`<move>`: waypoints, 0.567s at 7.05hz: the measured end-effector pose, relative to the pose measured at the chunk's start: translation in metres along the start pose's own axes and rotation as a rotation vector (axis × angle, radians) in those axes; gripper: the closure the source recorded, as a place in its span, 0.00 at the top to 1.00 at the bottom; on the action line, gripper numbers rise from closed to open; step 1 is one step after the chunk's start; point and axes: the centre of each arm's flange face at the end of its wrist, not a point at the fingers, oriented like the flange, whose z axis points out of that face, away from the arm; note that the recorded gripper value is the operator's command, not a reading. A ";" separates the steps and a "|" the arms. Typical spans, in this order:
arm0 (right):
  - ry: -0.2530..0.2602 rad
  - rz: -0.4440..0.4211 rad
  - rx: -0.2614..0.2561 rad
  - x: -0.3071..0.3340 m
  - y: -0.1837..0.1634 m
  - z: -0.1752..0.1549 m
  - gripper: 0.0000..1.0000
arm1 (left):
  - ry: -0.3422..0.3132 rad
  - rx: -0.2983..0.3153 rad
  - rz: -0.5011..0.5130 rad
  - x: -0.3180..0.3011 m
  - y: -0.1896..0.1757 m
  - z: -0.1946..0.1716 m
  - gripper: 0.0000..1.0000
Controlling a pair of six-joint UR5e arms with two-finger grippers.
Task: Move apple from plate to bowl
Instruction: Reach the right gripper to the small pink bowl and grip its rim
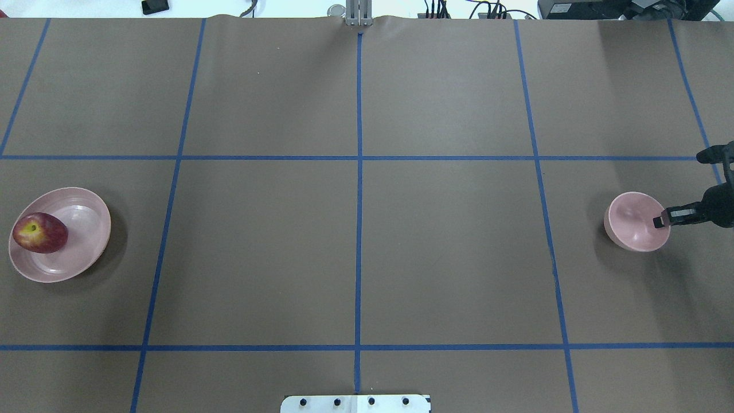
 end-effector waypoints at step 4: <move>-0.081 0.129 0.004 -0.173 -0.084 -0.020 0.00 | 0.000 0.000 0.001 -0.002 0.004 0.002 0.98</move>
